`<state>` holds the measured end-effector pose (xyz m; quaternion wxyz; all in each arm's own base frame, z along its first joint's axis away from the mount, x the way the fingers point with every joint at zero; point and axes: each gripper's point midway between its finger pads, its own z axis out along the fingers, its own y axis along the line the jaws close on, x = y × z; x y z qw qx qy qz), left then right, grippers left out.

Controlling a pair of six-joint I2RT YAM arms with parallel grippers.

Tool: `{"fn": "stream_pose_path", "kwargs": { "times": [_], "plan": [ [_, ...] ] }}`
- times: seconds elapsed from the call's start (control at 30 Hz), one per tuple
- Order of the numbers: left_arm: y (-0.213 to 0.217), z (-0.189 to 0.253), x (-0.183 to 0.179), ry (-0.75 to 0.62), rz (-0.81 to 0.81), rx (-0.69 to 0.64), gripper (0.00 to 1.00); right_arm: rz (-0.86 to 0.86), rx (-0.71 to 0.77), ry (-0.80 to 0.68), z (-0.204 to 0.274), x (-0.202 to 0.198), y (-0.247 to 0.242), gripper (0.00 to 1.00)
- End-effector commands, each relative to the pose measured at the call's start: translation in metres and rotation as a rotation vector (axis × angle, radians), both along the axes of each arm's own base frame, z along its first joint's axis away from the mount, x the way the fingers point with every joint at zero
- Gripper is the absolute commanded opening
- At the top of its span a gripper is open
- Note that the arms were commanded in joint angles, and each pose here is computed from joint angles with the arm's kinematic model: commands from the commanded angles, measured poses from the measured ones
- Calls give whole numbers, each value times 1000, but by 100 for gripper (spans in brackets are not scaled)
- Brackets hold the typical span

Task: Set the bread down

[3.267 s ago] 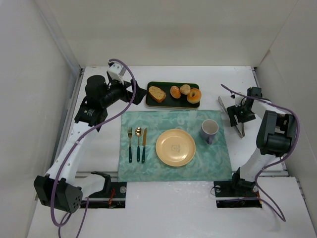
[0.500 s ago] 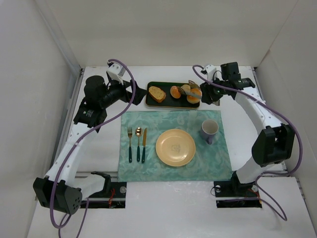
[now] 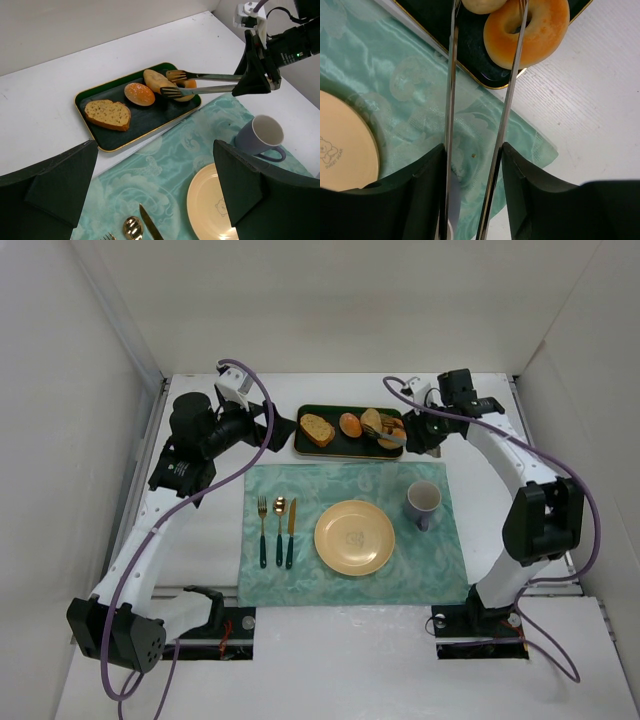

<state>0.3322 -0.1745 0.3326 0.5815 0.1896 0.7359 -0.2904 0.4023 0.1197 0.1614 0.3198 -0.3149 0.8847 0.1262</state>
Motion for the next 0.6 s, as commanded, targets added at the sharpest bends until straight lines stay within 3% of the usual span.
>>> {"fn": "stream_pose_path", "kwargs": {
  "times": [0.0,0.27,0.57],
  "plan": [
    [0,21,-2,-77,-3,-17,100,17,3,-46,12,10,7,51],
    [0,21,-2,-77,-3,-17,100,10,-6,-47,9,13,6,40],
    [0,21,-2,-77,-3,-17,100,-6,28,-151,48,12,6,34]
  ]
}}
